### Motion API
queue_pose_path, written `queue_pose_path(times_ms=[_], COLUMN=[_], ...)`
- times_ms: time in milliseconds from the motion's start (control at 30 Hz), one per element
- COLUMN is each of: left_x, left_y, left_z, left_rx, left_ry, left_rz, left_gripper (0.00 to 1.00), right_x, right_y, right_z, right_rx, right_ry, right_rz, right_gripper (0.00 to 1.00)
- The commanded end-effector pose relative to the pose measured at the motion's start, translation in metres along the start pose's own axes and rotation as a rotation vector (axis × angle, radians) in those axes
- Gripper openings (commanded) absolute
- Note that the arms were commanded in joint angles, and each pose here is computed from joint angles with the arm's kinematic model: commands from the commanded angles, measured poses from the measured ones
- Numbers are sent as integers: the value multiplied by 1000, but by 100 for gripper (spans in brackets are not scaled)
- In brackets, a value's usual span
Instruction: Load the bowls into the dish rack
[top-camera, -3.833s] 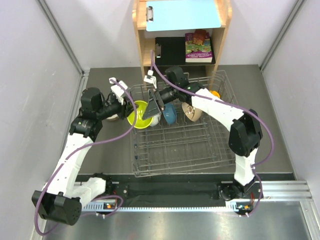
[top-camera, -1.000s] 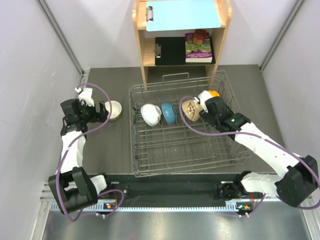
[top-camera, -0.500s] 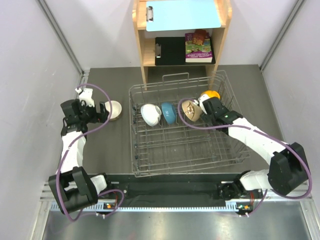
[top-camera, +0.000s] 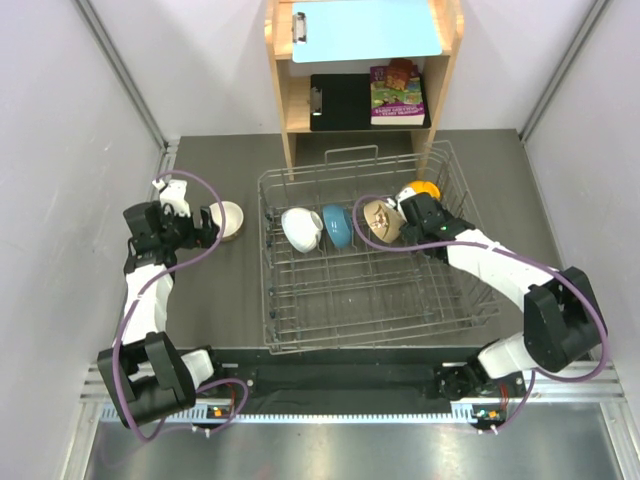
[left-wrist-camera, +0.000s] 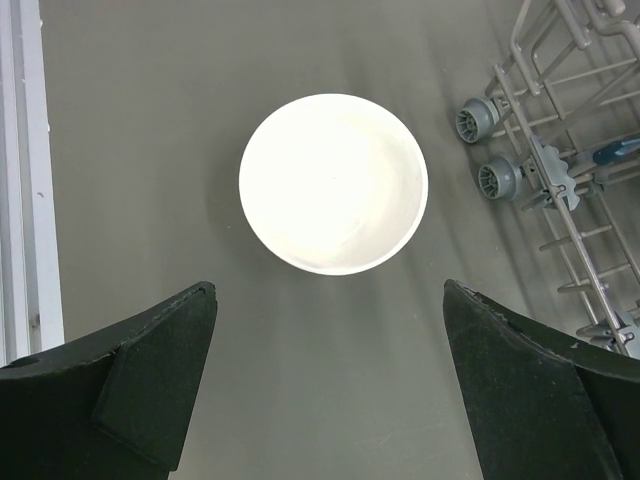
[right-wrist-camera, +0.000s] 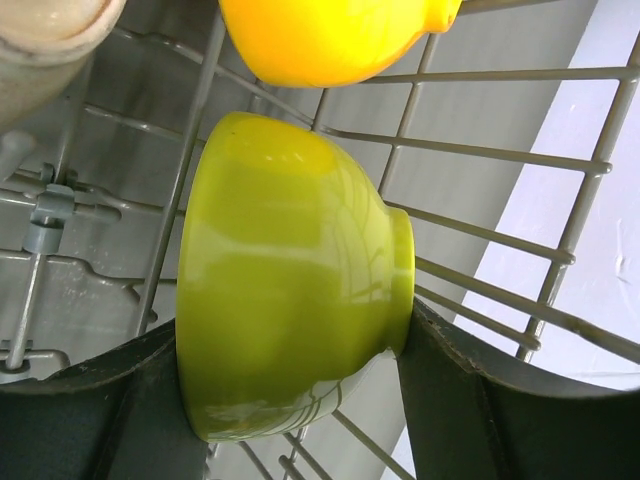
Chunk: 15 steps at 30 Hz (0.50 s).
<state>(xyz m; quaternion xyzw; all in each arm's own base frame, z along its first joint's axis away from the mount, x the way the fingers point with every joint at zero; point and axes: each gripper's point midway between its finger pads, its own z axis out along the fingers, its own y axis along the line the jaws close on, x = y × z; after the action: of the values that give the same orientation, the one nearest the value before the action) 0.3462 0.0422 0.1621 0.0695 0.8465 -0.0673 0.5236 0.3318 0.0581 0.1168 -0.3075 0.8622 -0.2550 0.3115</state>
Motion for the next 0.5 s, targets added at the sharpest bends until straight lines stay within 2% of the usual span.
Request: queue_pose_path(times_ms=[0, 33, 67, 167, 300, 333, 367, 433, 467], left_x=[-6, -6, -5, -5, -6, -6, -6, -6, -4], left_y=[4, 4, 4, 3, 3, 3, 3, 3, 4], left_z=[2, 3, 3, 3, 3, 3, 3, 2, 2], left_rx=[-2, 0, 2, 8, 8, 9, 8, 6, 4], left_ry=[-39, -38, -36, -38, -39, -41, -39, -42, -37], left_rz=[14, 14, 11, 6, 2, 6, 4, 6, 4], left_gripper=[99, 99, 99, 99, 99, 99, 99, 99, 99], right_x=[-17, -17, -17, -18, -24, -25, -25, -27, -27], right_y=[-9, -8, -4, 2, 4, 4, 6, 7, 9], right_z=[0, 0, -1, -3, -7, -8, -9, -11, -11], right_rx=[9, 1, -22, -65, -96, -101, -116, -131, -142], right_ry=[-35, -35, -34, -37, -52, -55, -55, -65, -67], right_rz=[45, 44, 38, 37, 42, 43, 39, 38, 40], right_gripper=[30, 37, 48, 61, 73, 78, 90, 99, 100])
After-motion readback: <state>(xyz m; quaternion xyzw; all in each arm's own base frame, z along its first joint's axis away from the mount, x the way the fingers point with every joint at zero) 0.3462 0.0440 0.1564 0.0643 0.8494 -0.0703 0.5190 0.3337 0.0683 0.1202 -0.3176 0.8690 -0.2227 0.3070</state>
